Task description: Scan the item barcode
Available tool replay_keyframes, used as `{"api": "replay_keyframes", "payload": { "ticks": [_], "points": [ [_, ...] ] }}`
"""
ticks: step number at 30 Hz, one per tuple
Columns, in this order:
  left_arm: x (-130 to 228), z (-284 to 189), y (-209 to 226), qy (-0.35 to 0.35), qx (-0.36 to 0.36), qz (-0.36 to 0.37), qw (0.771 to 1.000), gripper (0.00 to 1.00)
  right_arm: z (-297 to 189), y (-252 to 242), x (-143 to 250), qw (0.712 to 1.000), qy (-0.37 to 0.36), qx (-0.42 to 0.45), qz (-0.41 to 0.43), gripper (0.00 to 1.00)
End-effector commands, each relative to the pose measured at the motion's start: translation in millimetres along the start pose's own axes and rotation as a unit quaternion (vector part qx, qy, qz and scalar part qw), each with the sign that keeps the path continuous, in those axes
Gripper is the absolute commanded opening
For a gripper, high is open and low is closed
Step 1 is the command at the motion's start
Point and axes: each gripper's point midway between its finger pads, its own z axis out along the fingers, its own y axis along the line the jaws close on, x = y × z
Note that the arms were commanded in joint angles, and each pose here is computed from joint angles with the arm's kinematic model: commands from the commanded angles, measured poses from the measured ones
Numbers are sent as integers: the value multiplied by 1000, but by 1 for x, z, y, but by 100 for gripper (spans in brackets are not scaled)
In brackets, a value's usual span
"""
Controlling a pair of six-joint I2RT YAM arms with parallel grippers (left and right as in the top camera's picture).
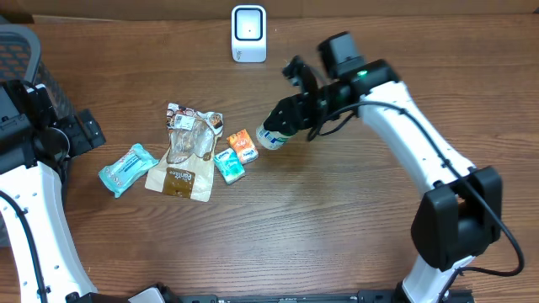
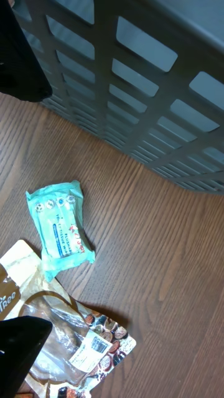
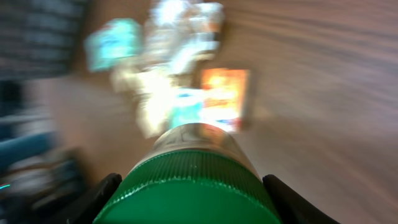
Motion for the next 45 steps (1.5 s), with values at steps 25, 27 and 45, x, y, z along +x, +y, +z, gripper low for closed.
{"api": "replay_keyframes", "payload": {
  "ticks": [25,27,45],
  "points": [
    [-4,-5,7,-11,-10,-9,1000,99,57,-93,35,958,27,284,29,68],
    [-4,-5,7,-11,-10,-8,1000,99,57,-93,37,958,31,285,30,71],
    [-4,-5,7,-11,-10,-9,1000,100,37,-78,26,957,42,285,32,75]
  ]
}}
